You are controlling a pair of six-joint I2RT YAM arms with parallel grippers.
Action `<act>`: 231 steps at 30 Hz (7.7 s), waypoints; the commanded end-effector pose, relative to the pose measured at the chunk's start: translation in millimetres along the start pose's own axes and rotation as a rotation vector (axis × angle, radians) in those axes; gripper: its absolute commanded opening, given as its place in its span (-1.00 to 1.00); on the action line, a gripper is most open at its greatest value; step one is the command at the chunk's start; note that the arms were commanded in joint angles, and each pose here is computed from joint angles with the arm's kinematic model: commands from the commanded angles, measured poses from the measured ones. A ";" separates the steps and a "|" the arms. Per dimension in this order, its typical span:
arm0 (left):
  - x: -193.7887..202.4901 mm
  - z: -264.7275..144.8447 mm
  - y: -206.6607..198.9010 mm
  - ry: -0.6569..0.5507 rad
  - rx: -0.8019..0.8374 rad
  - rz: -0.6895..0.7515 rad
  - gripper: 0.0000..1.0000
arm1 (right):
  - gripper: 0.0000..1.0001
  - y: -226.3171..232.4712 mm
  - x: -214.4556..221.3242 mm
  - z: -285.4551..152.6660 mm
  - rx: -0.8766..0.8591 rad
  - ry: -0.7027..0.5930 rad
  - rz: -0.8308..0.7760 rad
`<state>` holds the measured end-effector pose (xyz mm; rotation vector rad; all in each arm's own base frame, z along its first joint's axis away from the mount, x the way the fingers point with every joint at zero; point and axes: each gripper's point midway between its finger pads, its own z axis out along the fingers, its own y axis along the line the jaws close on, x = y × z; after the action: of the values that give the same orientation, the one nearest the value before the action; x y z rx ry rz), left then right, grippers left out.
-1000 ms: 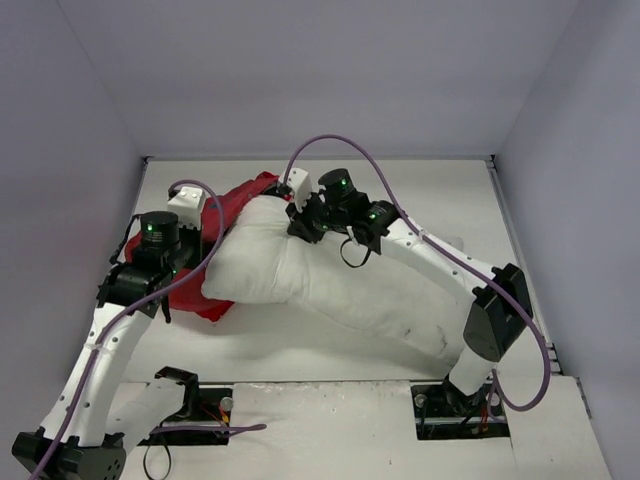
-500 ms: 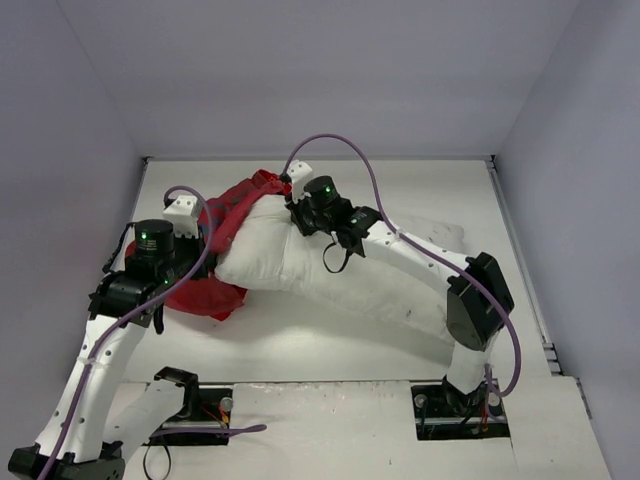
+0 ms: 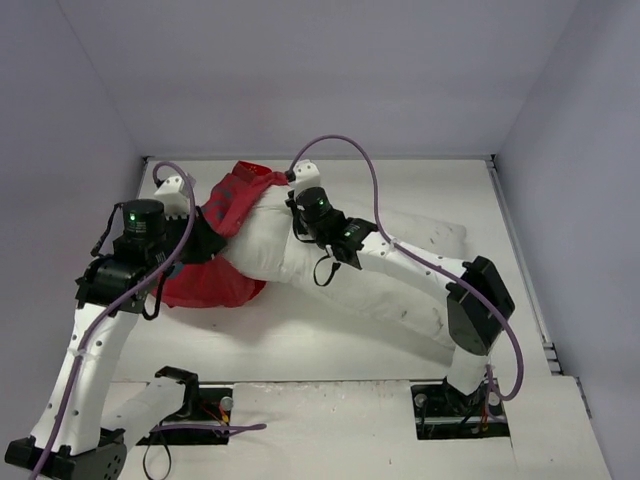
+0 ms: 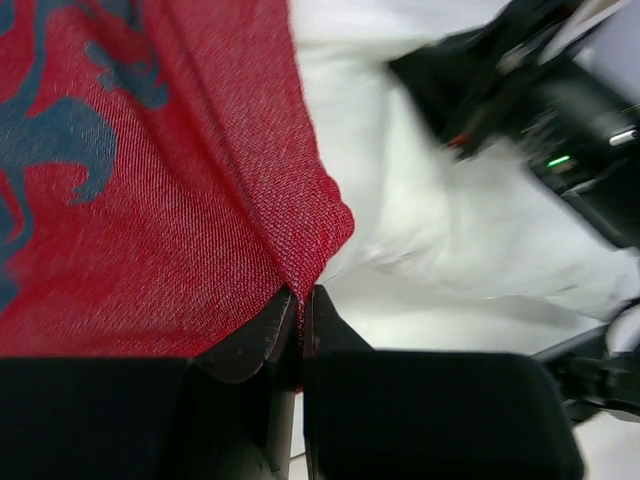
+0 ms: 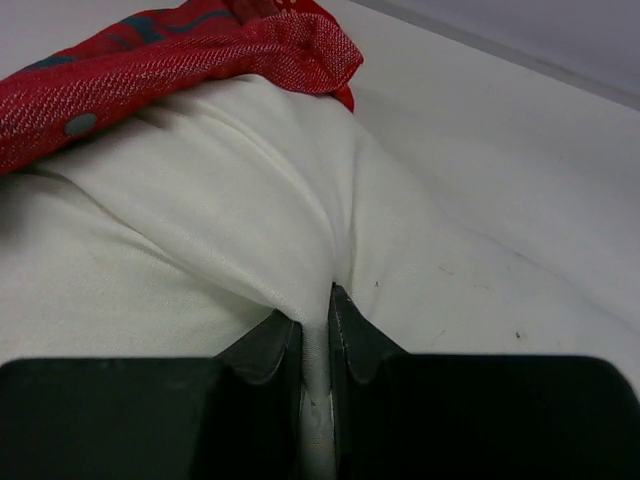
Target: Put the pillow into the pillowcase
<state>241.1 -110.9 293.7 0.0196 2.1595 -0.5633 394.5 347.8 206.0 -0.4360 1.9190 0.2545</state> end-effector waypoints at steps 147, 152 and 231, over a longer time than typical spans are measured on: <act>-87.1 45.0 -280.7 -0.101 0.857 0.183 -1.00 | -1.00 -21.1 -65.3 -90.3 -0.551 -0.337 0.072; -40.9 71.4 -260.4 0.011 0.816 0.151 -1.00 | -1.00 -47.8 -1.3 -49.7 -0.409 -0.187 0.162; -44.0 86.2 -73.5 -0.130 -0.249 0.200 0.43 | 0.74 -90.0 -38.1 -49.8 -0.319 -0.085 0.074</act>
<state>292.4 -205.8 305.8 0.0442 2.0808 -0.2456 384.6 252.1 246.2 -0.5560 1.8681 0.6006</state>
